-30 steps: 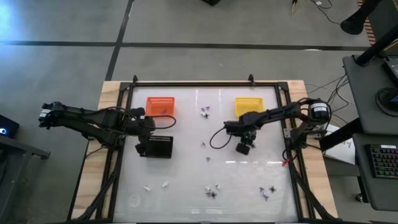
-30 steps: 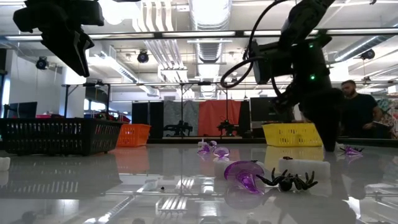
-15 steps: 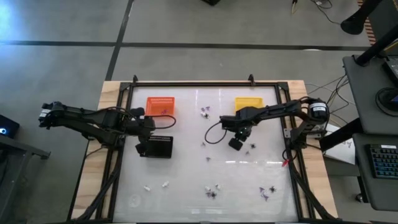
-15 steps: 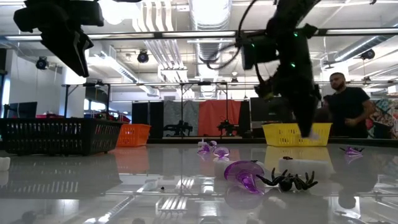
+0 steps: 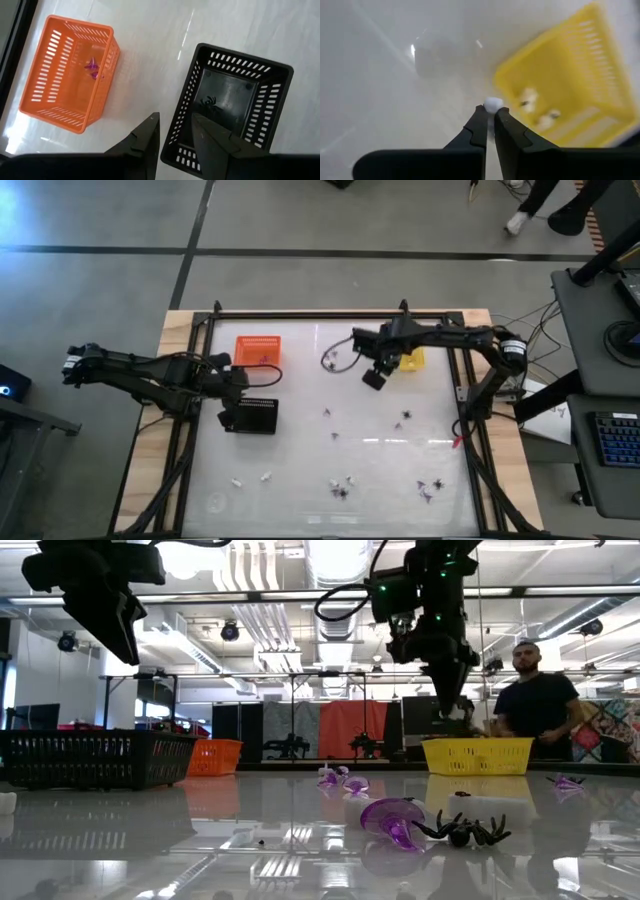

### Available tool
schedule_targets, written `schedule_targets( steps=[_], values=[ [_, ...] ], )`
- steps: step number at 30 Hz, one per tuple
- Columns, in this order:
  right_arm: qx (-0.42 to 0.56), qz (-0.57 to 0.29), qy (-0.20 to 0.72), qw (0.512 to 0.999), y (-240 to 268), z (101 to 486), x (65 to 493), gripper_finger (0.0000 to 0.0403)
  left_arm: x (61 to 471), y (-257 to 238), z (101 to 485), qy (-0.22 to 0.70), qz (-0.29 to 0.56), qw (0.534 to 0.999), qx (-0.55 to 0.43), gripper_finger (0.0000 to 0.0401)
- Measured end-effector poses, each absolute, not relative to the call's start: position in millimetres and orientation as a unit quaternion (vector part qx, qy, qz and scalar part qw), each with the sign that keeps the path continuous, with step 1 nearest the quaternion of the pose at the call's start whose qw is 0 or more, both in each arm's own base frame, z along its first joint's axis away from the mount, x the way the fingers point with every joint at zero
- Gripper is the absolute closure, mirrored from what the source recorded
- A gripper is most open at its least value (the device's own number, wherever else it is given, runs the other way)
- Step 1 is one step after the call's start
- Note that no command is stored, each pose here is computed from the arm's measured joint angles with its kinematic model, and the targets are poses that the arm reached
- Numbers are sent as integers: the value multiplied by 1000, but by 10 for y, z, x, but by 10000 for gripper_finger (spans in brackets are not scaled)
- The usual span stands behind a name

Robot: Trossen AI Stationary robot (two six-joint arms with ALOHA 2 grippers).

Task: Sort Halloween decoration
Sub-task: Put the white skeleton toy into the yellow bin, then put the violet witch hat toy into the orange bin

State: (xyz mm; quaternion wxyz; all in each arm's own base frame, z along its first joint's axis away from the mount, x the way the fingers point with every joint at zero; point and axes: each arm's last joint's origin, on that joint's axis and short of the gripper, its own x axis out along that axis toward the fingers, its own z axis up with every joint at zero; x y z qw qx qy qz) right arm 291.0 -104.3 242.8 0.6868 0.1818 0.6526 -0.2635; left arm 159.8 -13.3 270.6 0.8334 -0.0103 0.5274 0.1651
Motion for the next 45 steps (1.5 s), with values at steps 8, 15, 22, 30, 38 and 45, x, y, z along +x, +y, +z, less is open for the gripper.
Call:
schedule_targets(
  steps=[8, 15, 22, 30, 38, 45],
  values=[
    [204, -302, 634, 683, -1535, 2528, 2673, 391, 1587, -132, 2702, 531, 171, 830, -16, 305],
    [239, -303, 644, 660, -1833, 2386, 2479, 391, 1575, -130, 2697, 536, 172, 827, -15, 305],
    [246, -298, 657, 648, -1902, 2271, 2416, 390, 1574, -130, 2697, 536, 172, 826, -16, 305],
    [250, -313, 639, 657, -1930, 2263, 2452, 390, 1568, -129, 2695, 539, 172, 825, -15, 305],
    [213, -330, 658, 642, -1864, 2259, 2466, 341, 1559, -128, 2692, 541, 177, 822, -20, 305],
    [233, -345, 649, 636, -1842, 2281, 2483, 281, 1555, -127, 2690, 543, 178, 820, -20, 305]
  ],
)
